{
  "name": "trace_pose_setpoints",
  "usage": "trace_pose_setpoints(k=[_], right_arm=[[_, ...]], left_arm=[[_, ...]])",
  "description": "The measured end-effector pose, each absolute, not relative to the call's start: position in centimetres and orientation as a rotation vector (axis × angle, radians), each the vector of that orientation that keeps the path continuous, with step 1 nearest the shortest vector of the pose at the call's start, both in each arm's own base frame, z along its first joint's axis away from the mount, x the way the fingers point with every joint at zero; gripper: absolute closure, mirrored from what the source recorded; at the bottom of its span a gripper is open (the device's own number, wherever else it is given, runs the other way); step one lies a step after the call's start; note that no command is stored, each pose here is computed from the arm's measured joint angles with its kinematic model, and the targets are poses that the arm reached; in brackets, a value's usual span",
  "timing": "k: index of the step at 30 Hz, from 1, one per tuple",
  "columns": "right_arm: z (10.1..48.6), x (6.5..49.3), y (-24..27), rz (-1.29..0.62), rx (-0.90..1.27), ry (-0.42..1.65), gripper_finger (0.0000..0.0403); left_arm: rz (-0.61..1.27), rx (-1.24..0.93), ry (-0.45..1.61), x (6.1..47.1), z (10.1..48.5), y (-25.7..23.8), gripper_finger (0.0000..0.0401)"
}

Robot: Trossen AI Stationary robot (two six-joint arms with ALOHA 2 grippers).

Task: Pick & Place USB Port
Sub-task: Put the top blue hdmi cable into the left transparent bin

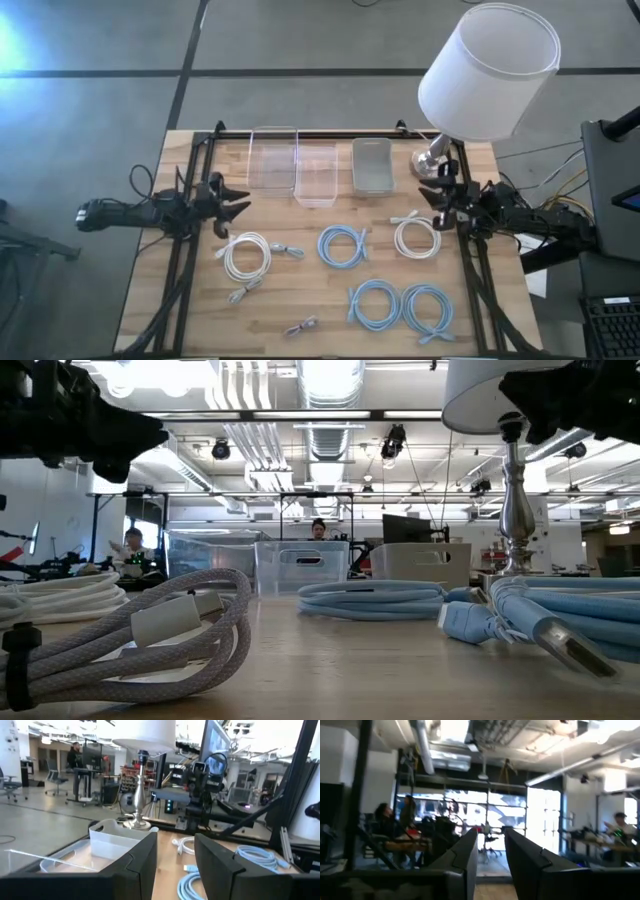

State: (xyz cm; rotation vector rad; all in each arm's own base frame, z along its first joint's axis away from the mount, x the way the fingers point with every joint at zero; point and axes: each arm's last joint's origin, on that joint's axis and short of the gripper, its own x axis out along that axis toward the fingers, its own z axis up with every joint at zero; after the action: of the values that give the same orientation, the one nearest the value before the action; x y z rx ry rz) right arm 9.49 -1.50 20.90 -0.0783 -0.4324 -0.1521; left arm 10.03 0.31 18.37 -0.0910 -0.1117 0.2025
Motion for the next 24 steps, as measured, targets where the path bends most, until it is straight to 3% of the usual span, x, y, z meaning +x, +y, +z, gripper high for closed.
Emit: trace_pose_setpoints(k=[10, 17, 24], right_arm=[[24.5, 12.5, -2.0, -0.128, 0.035, -0.284, 0.0238], [23.9, 17.0, -2.7, -0.146, 0.107, 0.174, 0.0225], [21.6, 21.8, -3.5, -0.166, 0.177, 0.439, 0.0225]], left_arm=[[0.21, 0.008, -0.161, 9.9, 22.6, 0.3, 0.0195], [0.209, -0.006, -0.05, 11.2, 24.2, 0.3, 0.0185], [0.209, 0.081, 0.087, 13.3, 24.3, 0.2, 0.0188]])
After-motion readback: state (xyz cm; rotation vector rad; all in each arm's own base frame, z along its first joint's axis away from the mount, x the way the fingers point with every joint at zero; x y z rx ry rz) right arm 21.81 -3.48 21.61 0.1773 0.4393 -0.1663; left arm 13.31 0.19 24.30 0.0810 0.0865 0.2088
